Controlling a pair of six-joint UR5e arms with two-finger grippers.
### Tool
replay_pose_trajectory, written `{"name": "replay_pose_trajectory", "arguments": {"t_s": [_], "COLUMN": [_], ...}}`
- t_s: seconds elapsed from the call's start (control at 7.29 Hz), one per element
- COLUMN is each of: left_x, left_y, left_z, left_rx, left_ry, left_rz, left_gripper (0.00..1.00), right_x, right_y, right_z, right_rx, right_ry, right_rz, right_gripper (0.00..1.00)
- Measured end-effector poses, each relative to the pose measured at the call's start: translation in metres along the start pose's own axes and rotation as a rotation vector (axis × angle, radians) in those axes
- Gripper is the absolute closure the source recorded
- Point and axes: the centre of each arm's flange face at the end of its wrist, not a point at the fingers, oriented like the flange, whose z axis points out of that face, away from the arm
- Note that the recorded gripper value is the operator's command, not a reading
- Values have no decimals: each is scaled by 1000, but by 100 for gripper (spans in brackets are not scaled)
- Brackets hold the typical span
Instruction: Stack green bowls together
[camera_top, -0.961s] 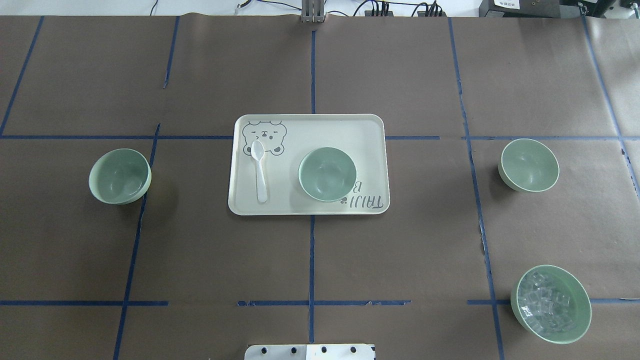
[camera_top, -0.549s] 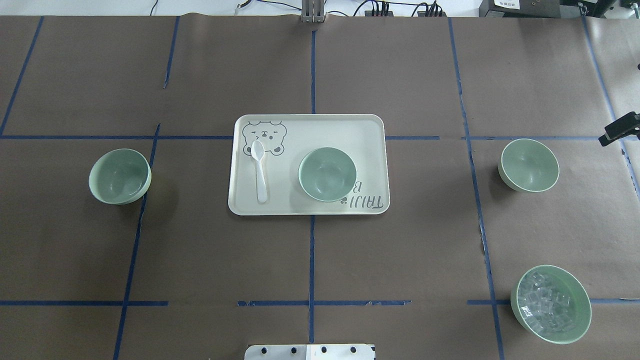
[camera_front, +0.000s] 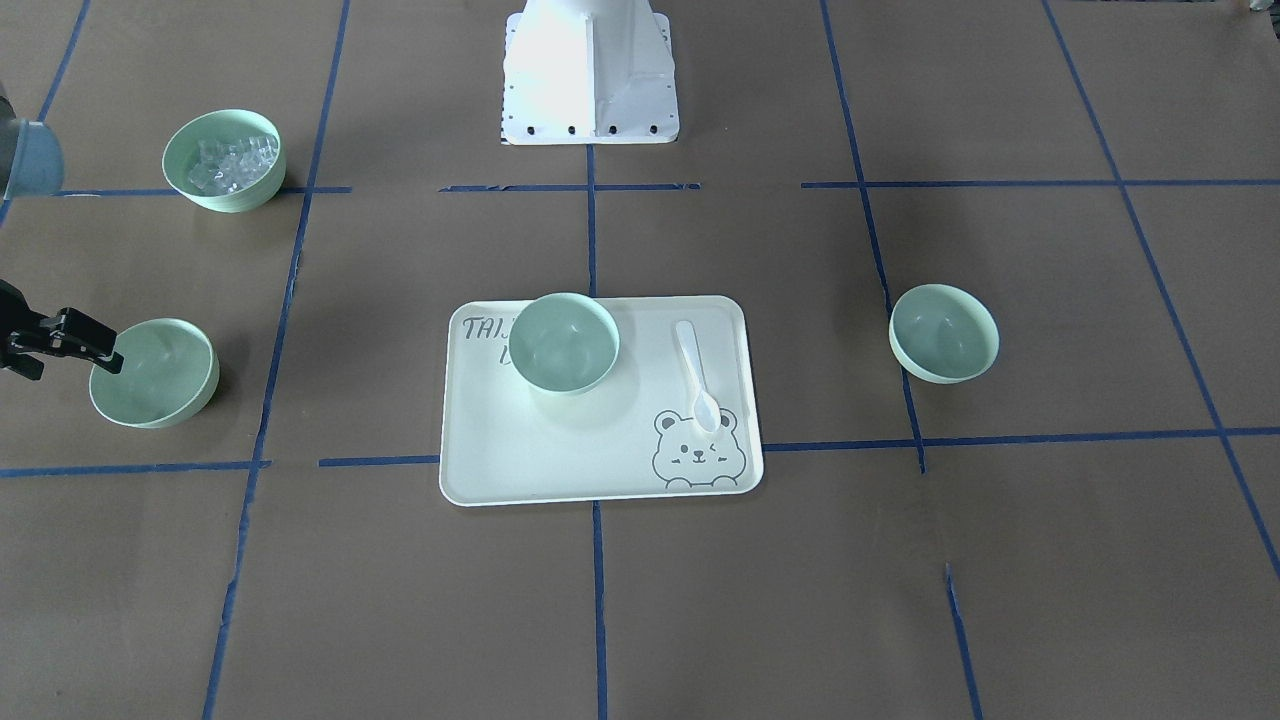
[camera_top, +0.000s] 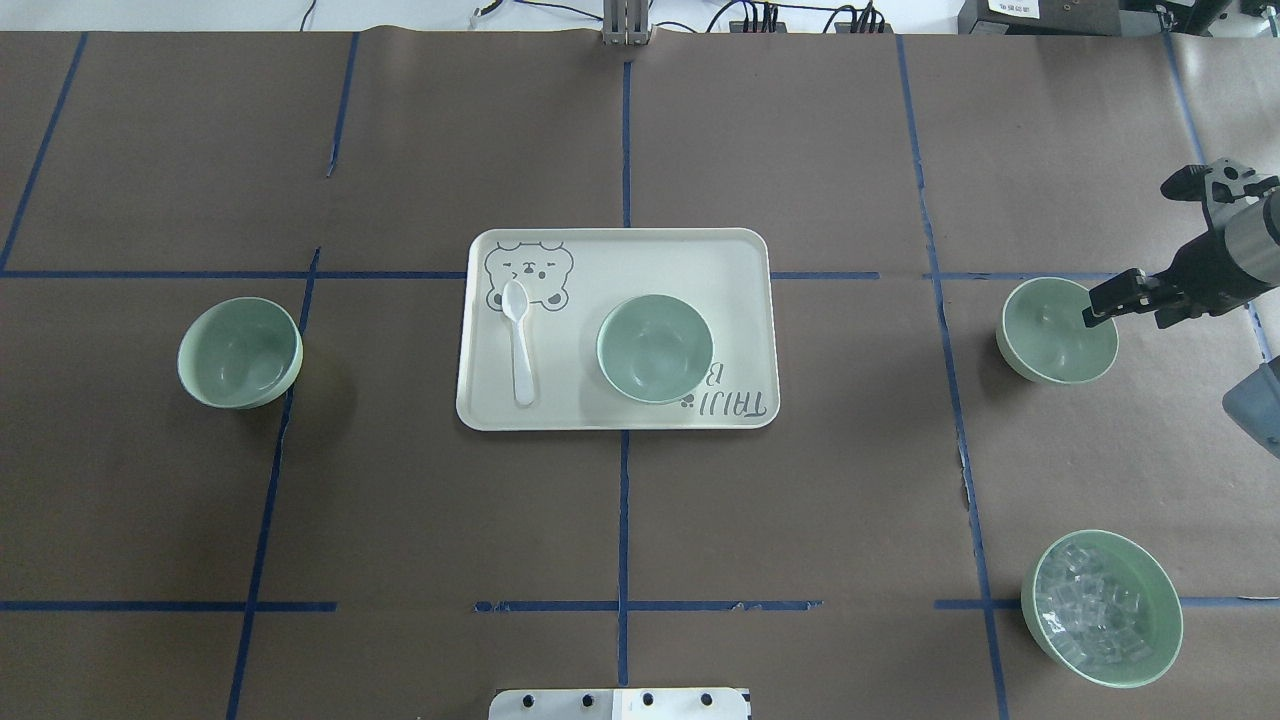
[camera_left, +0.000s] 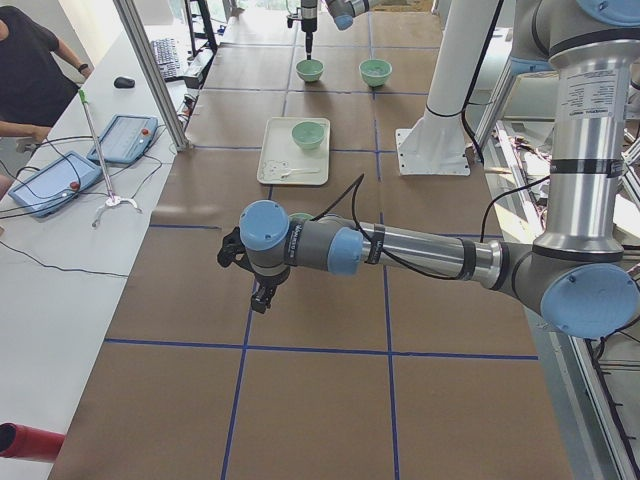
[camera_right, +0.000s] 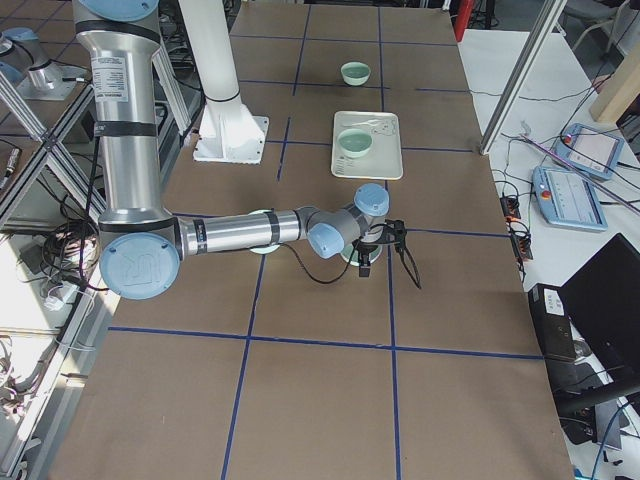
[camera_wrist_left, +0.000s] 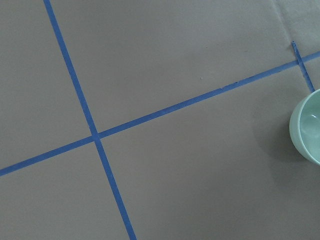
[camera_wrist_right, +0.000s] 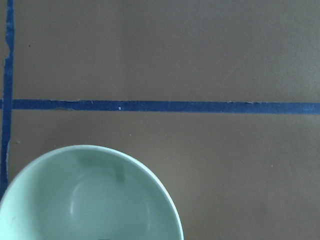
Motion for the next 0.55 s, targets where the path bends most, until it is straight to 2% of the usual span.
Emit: {"name": "replay_pose_trajectory", "arguments": {"t_s": [0.14, 0.27, 0.55], "left_x": [2, 4, 6], "left_y": [-1, -2, -3], "left_z": [-1, -3, -4], "left_rx": [3, 6, 8], "left_ry": [-1, -3, -9], "left_rz": [4, 9, 14], "left_gripper": [0, 0, 0], "right_x": [-1, 1, -1], "right_y": [2, 3, 3], "right_z": [8, 15, 21], "right_rx": [0, -2, 1], "right_ry": [16, 31, 47], "right_rz": [2, 3, -1], "right_gripper": [47, 99, 100]}}
